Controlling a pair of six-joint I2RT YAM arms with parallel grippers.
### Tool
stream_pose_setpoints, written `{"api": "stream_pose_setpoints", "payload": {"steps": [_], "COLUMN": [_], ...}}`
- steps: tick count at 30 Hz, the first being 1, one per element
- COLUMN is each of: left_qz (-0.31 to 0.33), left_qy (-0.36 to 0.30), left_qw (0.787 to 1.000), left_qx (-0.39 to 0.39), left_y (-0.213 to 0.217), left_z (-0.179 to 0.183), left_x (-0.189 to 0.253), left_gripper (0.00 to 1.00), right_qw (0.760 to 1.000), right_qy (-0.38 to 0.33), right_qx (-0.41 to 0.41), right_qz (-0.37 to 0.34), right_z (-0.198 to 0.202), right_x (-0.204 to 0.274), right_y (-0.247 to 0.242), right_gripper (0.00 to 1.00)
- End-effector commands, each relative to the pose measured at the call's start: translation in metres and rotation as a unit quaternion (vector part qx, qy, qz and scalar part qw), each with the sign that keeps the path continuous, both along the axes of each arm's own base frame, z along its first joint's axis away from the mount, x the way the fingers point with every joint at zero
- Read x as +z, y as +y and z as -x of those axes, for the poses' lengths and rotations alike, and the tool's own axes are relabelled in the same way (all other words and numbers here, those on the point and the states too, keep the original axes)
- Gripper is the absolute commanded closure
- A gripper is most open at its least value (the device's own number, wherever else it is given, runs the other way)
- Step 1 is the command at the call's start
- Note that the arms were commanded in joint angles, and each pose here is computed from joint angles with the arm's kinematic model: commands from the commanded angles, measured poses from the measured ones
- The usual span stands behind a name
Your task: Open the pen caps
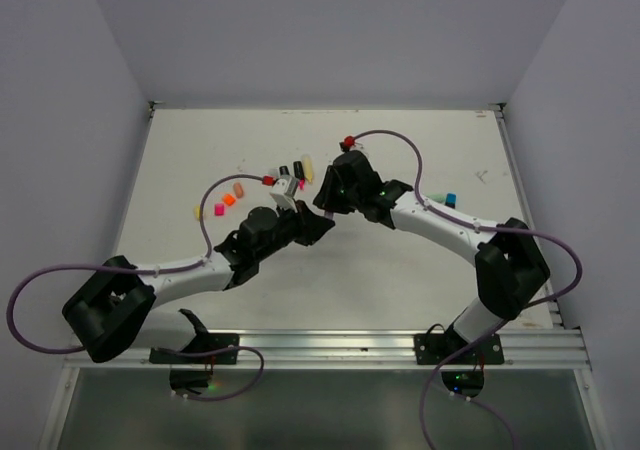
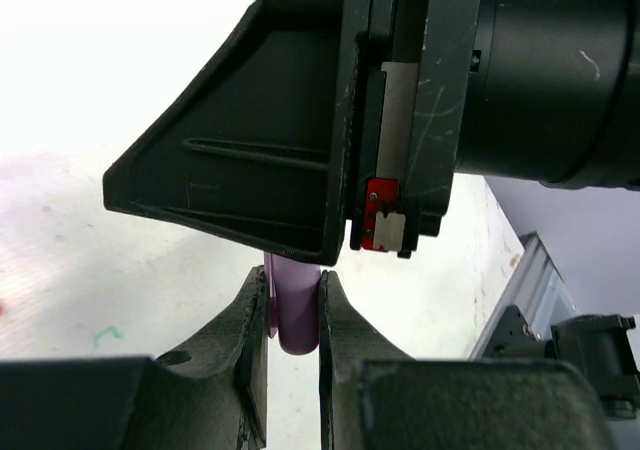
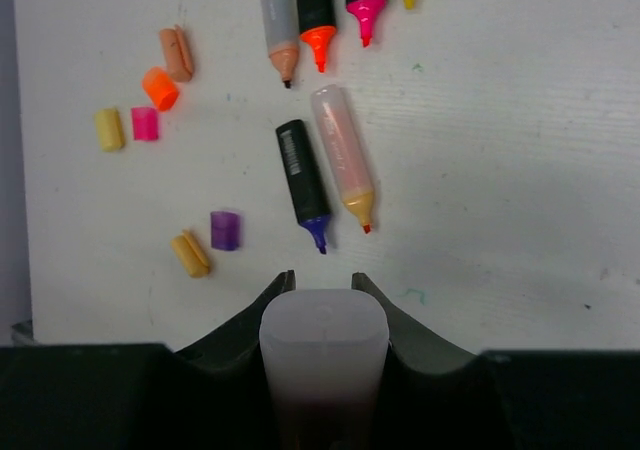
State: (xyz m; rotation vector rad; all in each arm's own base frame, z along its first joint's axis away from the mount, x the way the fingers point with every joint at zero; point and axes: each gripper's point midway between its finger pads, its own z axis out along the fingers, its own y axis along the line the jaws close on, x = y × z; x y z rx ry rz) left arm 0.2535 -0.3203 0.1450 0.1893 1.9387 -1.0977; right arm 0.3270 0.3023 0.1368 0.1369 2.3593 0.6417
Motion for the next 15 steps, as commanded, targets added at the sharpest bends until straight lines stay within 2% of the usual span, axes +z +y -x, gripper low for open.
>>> {"api": "stream_pose_setpoints", "payload": {"steps": [1, 8, 14, 15], "left_qz": [-0.038, -0.068, -0.105, -0.129], "left_qy": [-0.001, 0.006, 0.025, 0.050], "left_qw": [0.999, 0.997, 0.984, 0.972], "left_qx": [-0.008, 0.047, 0.139, 0.189], "left_y": [0.023, 0.068, 0.113, 0.133], "left_z": [0.019, 0.026, 0.011, 0.008], "left_x": [-0.018, -0.024, -0.027, -0.037], "left_gripper": [1.00, 1.00, 1.00, 1.00], "right_qw": [0.994, 0.989, 0.993, 0.994], "right_qy": [-0.089, -0.128, -0.113, -0.108], "right_qx": [-0.061, -0.071, -0.037, -0.025], "right_qz": [0.033, 0.009, 0.009, 0.009], "right_z": [-0.066, -0.126, -0.130, -0.129], "right_x": [0.037, 0.087, 0.074, 0.070], "right_y": [-0.026, -0.028, -0.016, -0.012], "right_gripper": [1.00, 1.00, 1.00, 1.00]}}
